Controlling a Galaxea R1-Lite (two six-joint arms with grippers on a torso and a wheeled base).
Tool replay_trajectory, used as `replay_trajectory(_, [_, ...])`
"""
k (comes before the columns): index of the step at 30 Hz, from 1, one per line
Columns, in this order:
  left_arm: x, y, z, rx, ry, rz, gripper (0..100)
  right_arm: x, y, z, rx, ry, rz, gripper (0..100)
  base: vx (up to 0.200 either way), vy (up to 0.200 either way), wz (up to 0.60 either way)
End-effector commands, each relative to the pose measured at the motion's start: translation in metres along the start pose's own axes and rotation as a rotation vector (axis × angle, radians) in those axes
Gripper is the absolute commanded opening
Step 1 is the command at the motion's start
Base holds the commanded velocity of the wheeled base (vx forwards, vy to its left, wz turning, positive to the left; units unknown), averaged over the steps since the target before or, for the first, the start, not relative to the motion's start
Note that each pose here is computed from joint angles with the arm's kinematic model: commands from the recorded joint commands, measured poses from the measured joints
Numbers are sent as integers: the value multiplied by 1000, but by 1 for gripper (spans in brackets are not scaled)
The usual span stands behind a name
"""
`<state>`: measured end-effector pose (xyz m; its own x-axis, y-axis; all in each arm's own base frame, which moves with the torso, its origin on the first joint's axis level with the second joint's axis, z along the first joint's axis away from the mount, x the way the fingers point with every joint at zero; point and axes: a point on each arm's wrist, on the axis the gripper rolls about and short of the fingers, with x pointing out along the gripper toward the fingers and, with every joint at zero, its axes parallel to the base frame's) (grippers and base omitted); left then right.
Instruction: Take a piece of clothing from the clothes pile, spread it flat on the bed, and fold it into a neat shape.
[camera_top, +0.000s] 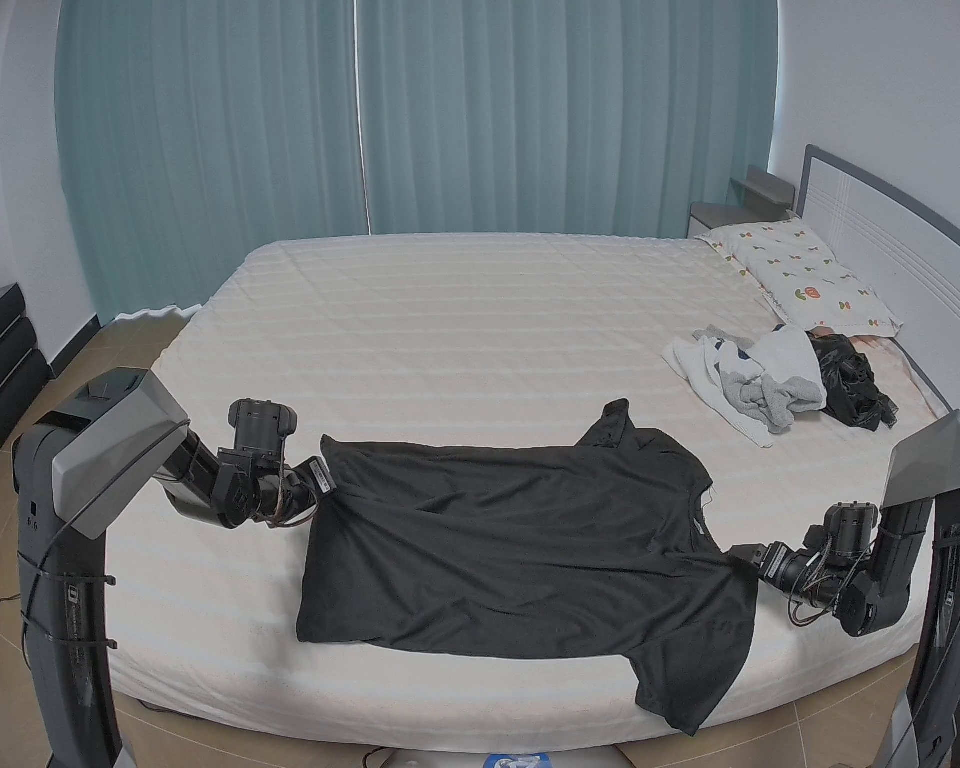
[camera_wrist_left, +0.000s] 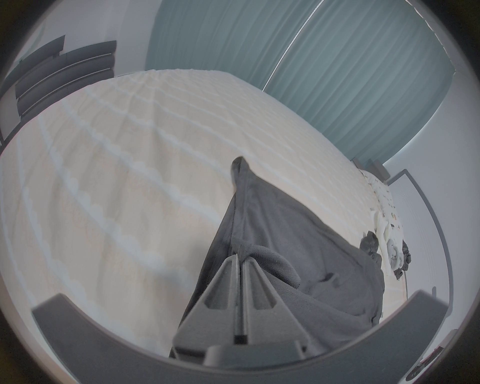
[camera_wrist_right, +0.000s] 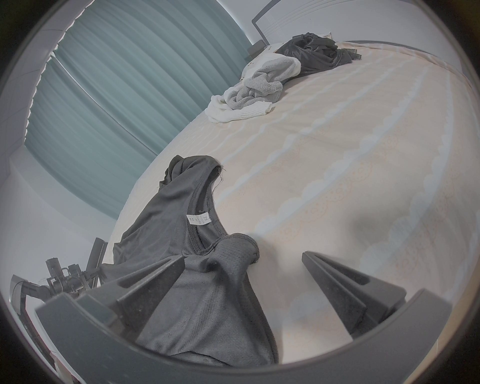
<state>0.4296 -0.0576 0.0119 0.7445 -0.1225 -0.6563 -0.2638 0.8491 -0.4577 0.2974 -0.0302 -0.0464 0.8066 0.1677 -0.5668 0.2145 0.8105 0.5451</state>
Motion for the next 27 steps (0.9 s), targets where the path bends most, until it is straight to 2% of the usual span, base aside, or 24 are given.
replay_trajectory(1, [10, -6, 11, 1, -34, -23, 0, 0, 0, 0, 1, 3, 0, 100, 0, 0, 0])
replay_trajectory(19, [35, -5, 14, 2, -62, -16, 0, 3, -1, 0, -1, -1, -2, 100, 0, 0, 0])
replay_trajectory(20, [36, -4, 12, 5, -58, -5, 100, 3, -1, 0, 0, 0, -2, 100, 0, 0, 0])
replay_trajectory(27, [40, 0, 8, 8, -47, 8, 100, 2, -1, -1, 1, 4, -5, 100, 0, 0, 0])
